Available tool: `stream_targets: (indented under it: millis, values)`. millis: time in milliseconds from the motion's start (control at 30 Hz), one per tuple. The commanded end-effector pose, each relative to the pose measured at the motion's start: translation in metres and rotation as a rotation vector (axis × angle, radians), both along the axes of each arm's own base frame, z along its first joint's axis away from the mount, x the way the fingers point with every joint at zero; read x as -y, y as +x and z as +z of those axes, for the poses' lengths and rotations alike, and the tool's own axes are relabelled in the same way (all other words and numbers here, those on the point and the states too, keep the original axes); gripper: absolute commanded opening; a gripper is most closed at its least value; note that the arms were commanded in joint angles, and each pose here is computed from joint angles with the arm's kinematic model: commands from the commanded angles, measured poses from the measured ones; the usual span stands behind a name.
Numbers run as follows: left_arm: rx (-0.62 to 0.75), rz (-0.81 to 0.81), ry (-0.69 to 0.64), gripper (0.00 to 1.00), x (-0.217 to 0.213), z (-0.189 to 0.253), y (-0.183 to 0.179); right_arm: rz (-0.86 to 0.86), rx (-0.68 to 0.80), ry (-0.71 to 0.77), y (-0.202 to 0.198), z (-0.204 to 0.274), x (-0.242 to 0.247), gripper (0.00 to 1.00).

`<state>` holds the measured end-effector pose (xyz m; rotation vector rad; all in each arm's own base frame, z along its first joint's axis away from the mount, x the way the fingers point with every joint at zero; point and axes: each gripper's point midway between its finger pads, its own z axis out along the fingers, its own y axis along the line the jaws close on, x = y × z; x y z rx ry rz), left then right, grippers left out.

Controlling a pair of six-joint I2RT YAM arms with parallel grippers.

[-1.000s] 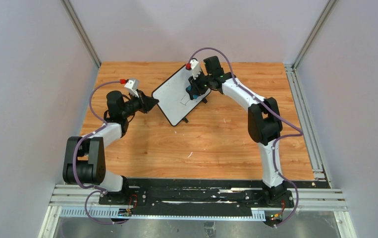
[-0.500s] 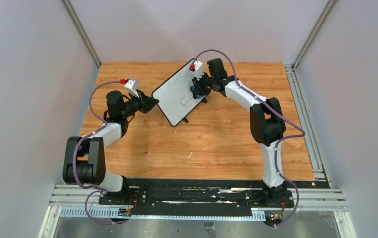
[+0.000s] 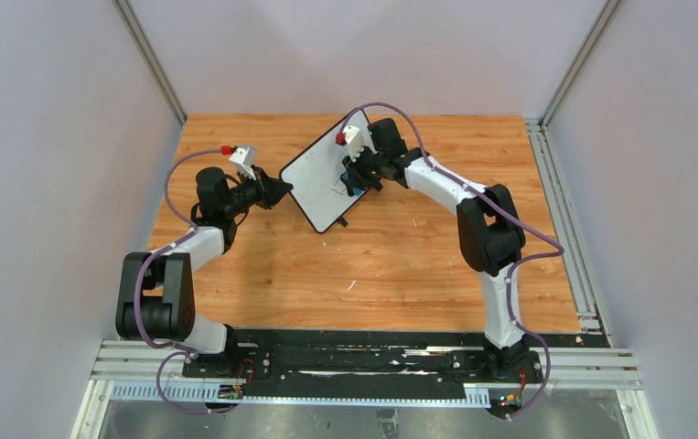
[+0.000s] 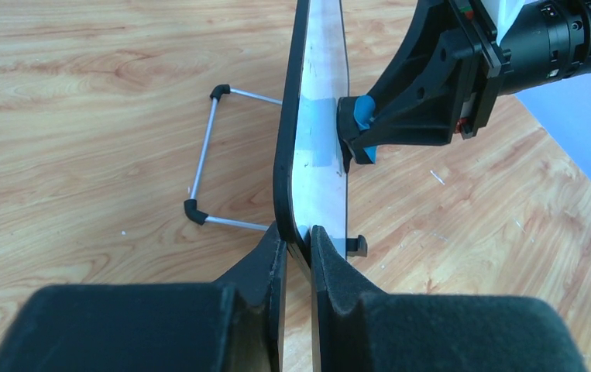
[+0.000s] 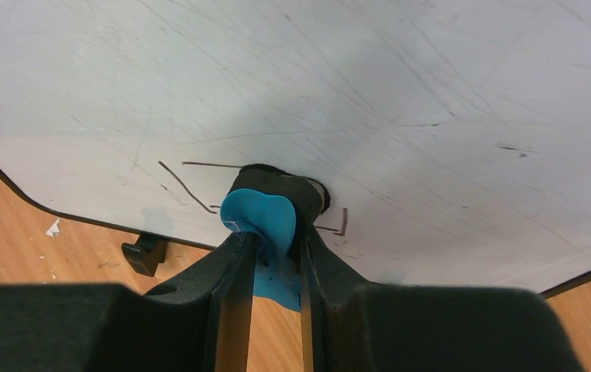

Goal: Erase the whiteboard

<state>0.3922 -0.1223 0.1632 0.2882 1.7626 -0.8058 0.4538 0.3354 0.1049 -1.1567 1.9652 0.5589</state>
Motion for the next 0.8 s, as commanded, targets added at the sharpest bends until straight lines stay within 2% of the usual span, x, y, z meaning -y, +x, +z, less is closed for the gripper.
stream_targets:
  millis: [0, 433, 600, 767]
  values:
    - [-0.006, -0.014, 0.091, 0.00, -0.004, -0.020, -0.003, 0.054, -0.016, 0.026, -0.025, 0.012, -0.022, 0.01]
    - [-0.008, -0.014, 0.090, 0.00, -0.003, -0.020, -0.004, 0.105, -0.031, 0.023, -0.053, 0.013, -0.036, 0.01]
    - [-0.008, -0.015, 0.090, 0.00, -0.003, -0.020, -0.004, 0.079, -0.023, -0.004, -0.045, 0.005, -0.027, 0.01]
    - [-0.007, -0.016, 0.089, 0.00, -0.003, -0.020, -0.004, 0.025, -0.020, -0.013, -0.021, -0.004, -0.009, 0.01]
